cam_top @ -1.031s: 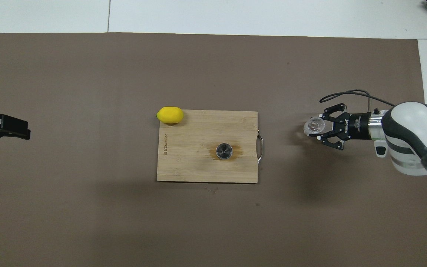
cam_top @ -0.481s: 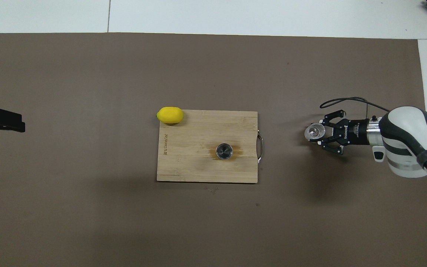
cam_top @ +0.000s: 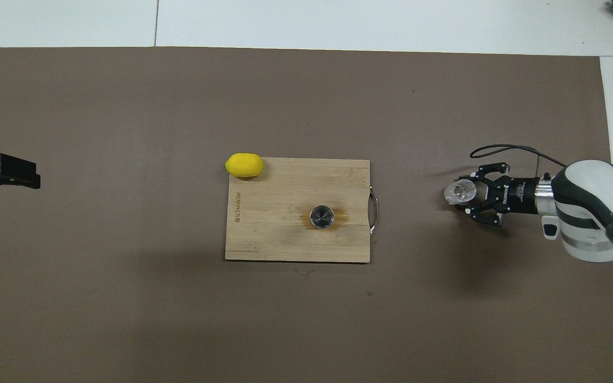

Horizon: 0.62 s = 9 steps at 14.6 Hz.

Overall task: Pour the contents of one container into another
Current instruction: 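Carry the glass cup back and lower it onto the table, then open the right gripper to release the glass cup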

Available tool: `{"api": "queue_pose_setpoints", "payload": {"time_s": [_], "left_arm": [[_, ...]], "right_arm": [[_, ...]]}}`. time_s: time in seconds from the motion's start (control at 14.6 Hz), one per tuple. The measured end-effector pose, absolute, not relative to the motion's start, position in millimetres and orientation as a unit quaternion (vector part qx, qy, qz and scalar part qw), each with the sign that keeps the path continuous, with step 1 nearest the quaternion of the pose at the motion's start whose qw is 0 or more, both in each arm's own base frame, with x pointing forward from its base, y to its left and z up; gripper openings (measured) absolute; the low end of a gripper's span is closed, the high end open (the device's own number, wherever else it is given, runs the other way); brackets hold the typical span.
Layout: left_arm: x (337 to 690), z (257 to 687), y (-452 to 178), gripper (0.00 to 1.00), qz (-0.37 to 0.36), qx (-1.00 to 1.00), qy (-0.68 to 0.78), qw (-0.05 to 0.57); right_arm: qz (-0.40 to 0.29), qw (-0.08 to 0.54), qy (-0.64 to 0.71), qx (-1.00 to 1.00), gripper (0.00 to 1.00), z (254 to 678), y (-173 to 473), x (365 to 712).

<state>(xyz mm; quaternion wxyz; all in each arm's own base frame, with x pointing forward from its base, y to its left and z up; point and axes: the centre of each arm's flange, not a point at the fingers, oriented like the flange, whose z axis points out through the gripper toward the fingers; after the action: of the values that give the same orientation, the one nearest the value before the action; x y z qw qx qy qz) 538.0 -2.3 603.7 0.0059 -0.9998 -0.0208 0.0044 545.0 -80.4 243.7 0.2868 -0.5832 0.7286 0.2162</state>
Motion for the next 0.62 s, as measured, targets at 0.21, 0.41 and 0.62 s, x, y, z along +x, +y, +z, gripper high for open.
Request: {"api": "queue_pose_setpoints", "payload": {"time_s": [0.21,0.41,0.62], "left_arm": [[538.2,603.2,-3.2,1.00,0.005,-1.000,-0.020,0.006],[538.2,603.2,-3.3,1.00,0.005,-1.000,-0.020,0.006],[538.2,603.2,-3.2,1.00,0.005,-1.000,-0.020,0.006]], "right_arm": [[0.204,0.293,0.735,-0.576,1.00,246.8,-101.8,540.4],[0.180,0.304,0.724,-0.593,1.00,265.2,-117.1,535.2],[0.138,0.259,0.661,-0.690,1.00,292.0,-116.9,532.0]]}}
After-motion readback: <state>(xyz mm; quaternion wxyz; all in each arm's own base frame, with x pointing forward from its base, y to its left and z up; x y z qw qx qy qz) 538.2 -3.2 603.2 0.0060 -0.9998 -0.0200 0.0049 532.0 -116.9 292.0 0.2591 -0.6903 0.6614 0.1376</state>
